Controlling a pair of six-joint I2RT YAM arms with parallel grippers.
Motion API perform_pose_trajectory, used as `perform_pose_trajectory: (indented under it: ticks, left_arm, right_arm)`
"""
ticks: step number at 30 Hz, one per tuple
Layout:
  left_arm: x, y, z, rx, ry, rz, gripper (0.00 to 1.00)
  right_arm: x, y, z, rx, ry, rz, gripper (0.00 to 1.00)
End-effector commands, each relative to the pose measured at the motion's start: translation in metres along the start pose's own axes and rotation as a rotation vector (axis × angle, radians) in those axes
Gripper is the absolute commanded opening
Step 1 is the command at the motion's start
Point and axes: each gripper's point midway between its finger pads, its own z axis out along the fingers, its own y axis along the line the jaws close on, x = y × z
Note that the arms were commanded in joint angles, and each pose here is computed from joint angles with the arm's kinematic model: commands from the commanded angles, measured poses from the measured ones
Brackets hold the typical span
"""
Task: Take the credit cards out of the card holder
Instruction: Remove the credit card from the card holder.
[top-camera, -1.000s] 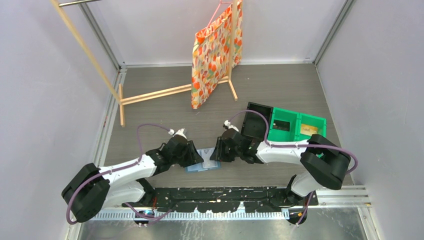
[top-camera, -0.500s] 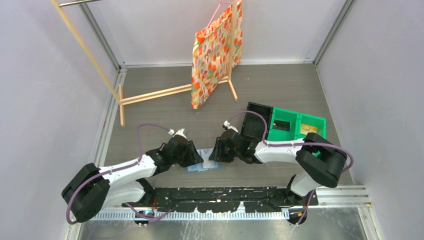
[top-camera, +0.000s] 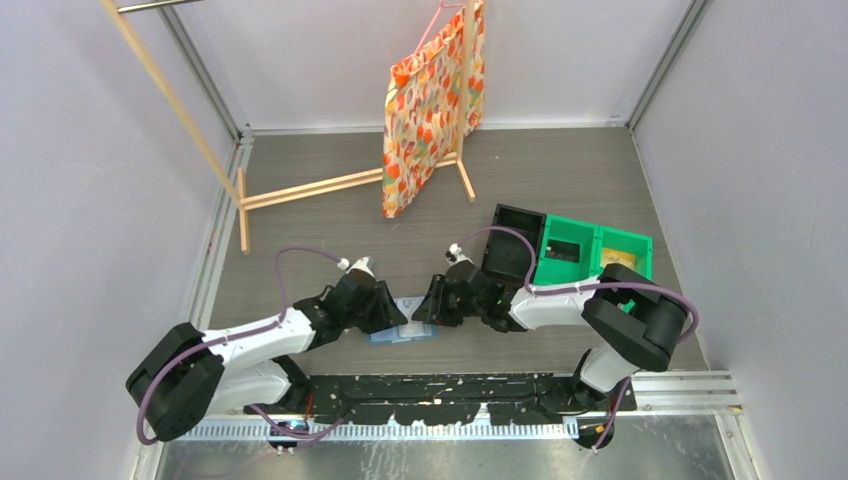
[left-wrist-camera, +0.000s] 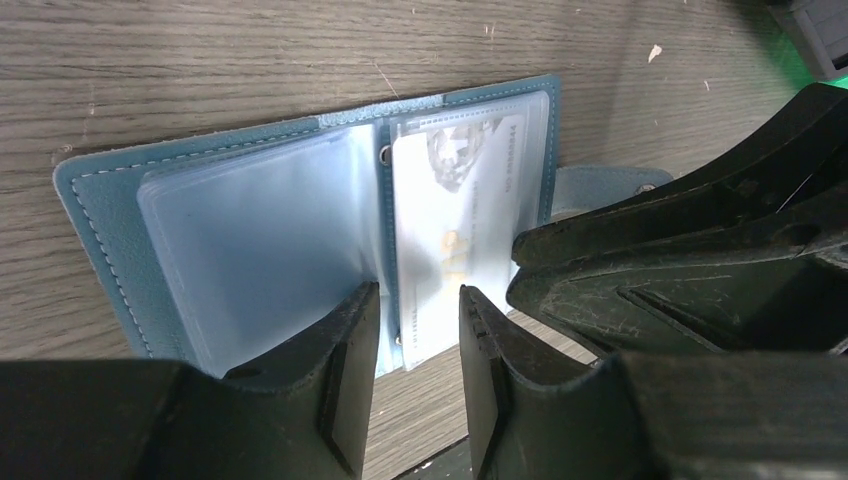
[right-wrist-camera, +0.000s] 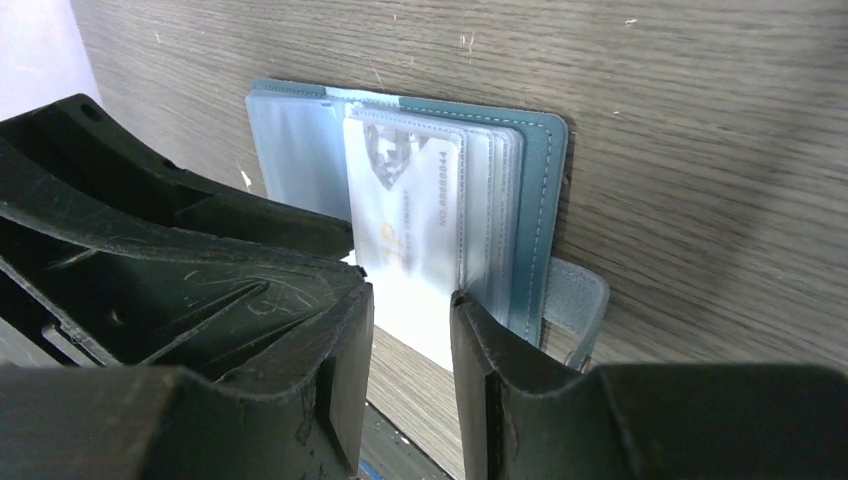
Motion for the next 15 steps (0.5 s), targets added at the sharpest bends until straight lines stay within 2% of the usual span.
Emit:
perform_pose_trajectory:
  ticks: [1,13,15]
  left_arm:
    - [0.003,0.013,0.003,-0.045,0.007,0.014,0.37]
    - [0.001,0.011,0.001,-0.036,-0.001,0.019,0.36]
    - [0.002,0.013,0.000,-0.043,-0.002,0.016,0.33]
  right_arm:
    - [0.003,0.025,0.002,-0.116,0.026,0.030,0.39]
    - [0.003,0.053,-0.004,-0.237,0.047,0.067,0.38]
    - [0.002,0.051,-0.004,-0.231,0.038,0.069,0.38]
